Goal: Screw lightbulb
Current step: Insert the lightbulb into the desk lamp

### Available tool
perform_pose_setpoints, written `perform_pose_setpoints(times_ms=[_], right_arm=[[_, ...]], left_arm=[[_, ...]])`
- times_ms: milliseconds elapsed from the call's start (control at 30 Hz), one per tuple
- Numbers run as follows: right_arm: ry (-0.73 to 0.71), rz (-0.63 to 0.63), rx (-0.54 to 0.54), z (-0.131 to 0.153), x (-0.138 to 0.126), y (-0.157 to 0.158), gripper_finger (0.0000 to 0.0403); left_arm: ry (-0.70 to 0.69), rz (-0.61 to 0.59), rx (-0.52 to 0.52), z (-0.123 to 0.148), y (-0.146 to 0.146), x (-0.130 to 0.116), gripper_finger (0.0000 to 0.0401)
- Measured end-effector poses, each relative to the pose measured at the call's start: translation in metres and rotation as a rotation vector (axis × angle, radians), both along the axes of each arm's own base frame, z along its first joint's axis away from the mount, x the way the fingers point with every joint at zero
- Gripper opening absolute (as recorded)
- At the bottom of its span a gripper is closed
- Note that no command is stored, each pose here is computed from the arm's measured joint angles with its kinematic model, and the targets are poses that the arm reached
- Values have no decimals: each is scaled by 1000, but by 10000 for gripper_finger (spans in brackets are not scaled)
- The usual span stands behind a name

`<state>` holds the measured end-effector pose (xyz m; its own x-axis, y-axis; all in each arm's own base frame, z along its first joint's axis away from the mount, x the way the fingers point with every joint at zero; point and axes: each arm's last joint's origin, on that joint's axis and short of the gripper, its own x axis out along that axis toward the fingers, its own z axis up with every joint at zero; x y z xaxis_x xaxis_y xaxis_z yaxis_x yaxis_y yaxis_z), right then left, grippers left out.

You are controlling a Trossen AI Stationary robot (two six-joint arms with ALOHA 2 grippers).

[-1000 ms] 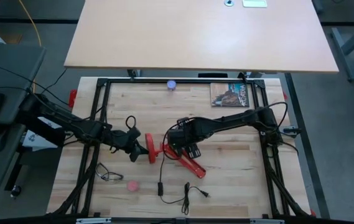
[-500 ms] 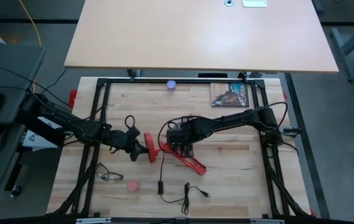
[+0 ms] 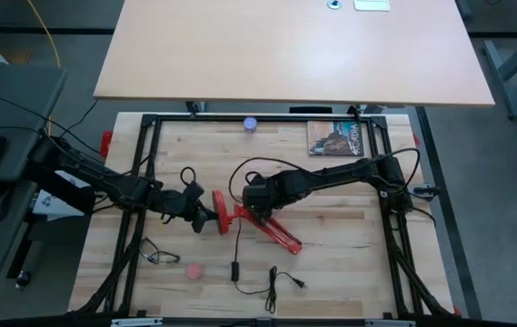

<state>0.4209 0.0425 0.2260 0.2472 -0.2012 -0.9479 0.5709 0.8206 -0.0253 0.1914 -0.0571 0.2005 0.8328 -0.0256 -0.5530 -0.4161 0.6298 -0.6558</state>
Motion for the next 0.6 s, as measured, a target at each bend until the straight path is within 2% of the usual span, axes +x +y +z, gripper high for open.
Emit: perform_pose_setpoints(times_ms=[200, 400, 600], right_arm=[[-76, -315, 83, 0, 2, -8, 249], [-161, -569, 182, 0, 7, -18, 249], [-196, -814, 301, 1, 9, -32, 249]], left_arm=[[6, -1, 14, -1, 0, 0, 0], [6, 9, 45, -1, 1, -1, 0], [6, 37, 145, -1, 3, -1, 0]])
